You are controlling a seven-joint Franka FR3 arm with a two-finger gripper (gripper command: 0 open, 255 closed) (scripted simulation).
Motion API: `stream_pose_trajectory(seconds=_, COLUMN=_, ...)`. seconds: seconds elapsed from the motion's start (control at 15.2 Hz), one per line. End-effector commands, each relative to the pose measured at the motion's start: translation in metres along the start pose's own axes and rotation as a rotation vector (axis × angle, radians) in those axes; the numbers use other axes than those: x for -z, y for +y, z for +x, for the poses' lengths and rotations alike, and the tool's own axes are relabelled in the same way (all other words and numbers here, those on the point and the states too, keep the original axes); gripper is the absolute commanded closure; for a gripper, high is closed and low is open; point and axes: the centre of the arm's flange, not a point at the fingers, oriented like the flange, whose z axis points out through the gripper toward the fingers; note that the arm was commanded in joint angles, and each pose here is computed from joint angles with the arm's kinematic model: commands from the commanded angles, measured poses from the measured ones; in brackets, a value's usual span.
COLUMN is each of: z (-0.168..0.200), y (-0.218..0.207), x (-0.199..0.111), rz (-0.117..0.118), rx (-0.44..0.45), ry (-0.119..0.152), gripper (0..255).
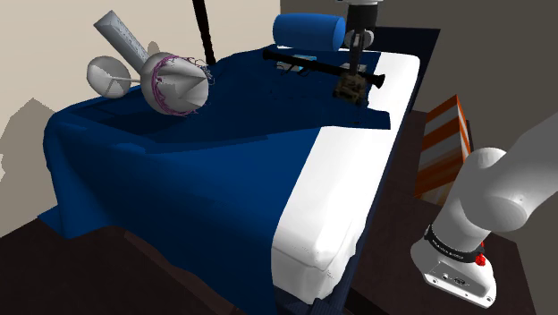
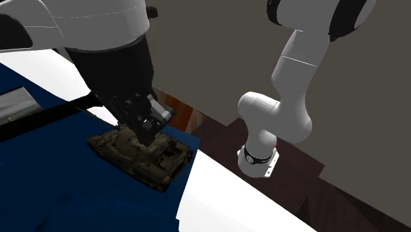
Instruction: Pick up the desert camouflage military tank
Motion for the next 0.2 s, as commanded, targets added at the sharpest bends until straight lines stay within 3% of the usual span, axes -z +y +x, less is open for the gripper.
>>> stream_pose_trajectory(seconds=0.0, z=0.0, y=-0.0005, x=0.0103, rz=0.0, rx=0.0, ry=0.001, gripper=255)
stream_pose_trajectory(seconds=0.13, z=0.0, y=-0.0005, x=0.0111, rz=0.0, rx=0.0, ry=0.001, gripper=255)
